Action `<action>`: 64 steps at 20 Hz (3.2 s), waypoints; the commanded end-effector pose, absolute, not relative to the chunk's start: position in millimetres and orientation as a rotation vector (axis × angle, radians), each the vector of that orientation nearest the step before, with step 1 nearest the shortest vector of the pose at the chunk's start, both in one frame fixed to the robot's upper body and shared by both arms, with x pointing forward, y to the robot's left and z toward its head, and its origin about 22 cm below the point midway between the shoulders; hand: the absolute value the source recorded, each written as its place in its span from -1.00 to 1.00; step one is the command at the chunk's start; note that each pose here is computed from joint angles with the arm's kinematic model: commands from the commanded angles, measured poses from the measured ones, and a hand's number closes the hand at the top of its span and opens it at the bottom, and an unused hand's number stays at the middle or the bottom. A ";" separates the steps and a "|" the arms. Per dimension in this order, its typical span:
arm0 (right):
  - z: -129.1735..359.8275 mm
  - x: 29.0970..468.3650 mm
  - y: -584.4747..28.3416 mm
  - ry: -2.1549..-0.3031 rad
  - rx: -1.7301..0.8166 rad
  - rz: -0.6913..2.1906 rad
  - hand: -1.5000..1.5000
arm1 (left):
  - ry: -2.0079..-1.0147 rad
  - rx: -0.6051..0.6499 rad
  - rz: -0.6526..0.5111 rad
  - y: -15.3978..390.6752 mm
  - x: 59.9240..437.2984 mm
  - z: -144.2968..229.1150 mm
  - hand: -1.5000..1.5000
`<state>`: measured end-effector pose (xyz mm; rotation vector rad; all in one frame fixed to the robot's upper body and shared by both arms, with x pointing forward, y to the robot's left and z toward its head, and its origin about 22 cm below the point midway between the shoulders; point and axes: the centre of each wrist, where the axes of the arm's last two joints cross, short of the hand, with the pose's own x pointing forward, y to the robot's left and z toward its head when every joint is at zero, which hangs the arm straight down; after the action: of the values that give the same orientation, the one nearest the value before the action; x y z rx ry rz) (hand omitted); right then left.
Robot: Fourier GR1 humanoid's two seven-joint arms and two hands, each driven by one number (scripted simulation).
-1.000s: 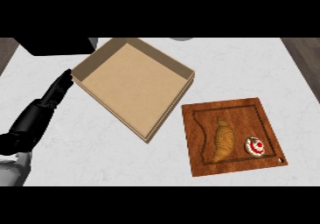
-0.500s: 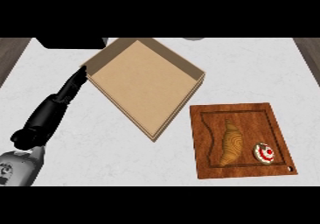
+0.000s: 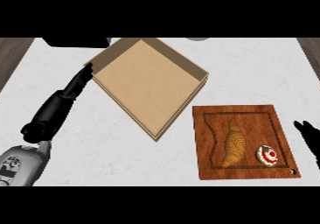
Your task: Pick the cupcake from the cutting board and place it in the cardboard box
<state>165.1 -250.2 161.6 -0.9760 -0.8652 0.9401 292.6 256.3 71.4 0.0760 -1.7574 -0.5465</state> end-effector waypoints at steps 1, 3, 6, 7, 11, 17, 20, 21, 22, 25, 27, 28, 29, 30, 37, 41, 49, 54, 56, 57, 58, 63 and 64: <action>153.1 186.8 -238.2 -0.727 -0.983 0.919 -1.00 | -1.762 0.083 -0.532 269.4 293.9 49.0 0.00; 148.0 181.8 -220.6 -0.734 -0.970 0.918 -1.00 | -1.742 0.071 -0.560 261.0 286.1 78.6 0.00; 128.6 192.2 -214.2 -0.672 -1.026 0.937 -1.00 | -1.752 0.109 -0.550 258.6 298.1 74.0 0.00; 134.7 190.8 -222.0 -0.666 -1.033 0.942 -1.00 | -1.746 0.098 -0.548 269.0 292.9 68.5 0.00; 124.5 194.0 -206.1 -0.685 -1.078 0.923 -1.00 | -1.737 0.107 -0.537 266.5 297.8 53.4 0.00; 87.9 222.1 -215.9 -0.628 -1.067 0.938 -1.00 | -1.734 0.099 -0.544 269.1 281.7 57.8 0.00; 104.6 218.9 -224.6 -0.572 -1.083 0.952 -1.00 | -1.739 0.103 -0.538 280.0 294.0 60.1 0.00; 87.9 220.2 -220.9 -0.583 -1.087 0.945 -1.00 | -1.749 0.115 -0.535 285.2 293.5 54.0 0.00; 91.9 226.6 -225.2 -0.577 -1.095 0.938 -1.00 | -1.763 0.095 -0.538 267.8 300.3 66.0 0.00; 84.9 232.8 -227.3 -0.551 -1.100 0.955 -1.00 | -1.748 0.075 -0.549 262.7 290.1 70.1 0.00; 64.7 222.6 -229.9 -0.577 -1.072 0.963 -1.00 | -1.744 0.104 -0.537 257.7 288.0 54.4 0.00; 77.6 240.7 -234.4 -0.592 -1.060 0.941 -1.00 | -1.762 0.121 -0.539 268.6 290.7 72.6 0.00; 66.8 218.8 -216.2 -0.602 -1.043 0.947 -1.00 | -1.748 0.091 -0.518 266.8 305.2 70.5 0.00; 68.8 234.5 -210.7 -0.603 -1.049 0.946 -1.00 | -1.748 0.087 -0.535 260.4 293.7 53.8 0.00; 51.6 230.9 -230.8 -0.563 -1.039 0.939 -1.00 | -1.740 0.093 -0.535 276.9 287.6 73.4 0.00; 31.6 224.3 -231.6 -0.521 -1.067 0.932 -1.00 | -1.750 0.103 -0.540 263.8 294.1 76.4 0.00; 10.1 217.4 -240.8 -0.529 -1.003 0.947 -1.00 | -1.745 0.112 -0.522 266.7 284.7 77.1 0.00; 3.9 240.5 -246.1 -0.670 -1.055 1.061 1.00 | -1.761 0.096 -0.539 255.9 296.4 59.9 0.00; 9.4 241.8 -270.4 -0.696 -1.108 1.069 1.00 | -1.729 0.095 -0.522 265.8 304.9 66.0 0.00; 19.2 250.3 -253.6 -0.730 -1.127 1.052 1.00 | -1.741 0.092 -0.529 271.3 298.6 57.3 0.00; -0.2 243.1 -250.3 -0.723 -1.141 1.082 1.00 | -1.765 0.088 -0.518 264.9 286.2 60.4 0.00; 0.4 235.5 -255.9 -0.780 -1.205 1.107 1.00 | -1.741 0.091 -0.535 283.5 289.4 68.3 0.00; 3.6 241.8 -241.7 -0.815 -1.231 1.107 1.00 | -1.730 0.100 -0.517 269.9 279.6 67.6 0.00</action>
<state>240.9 -253.0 6.6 -1.1740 -0.7514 1.0826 287.4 271.5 64.9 0.0985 -1.7409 -0.5248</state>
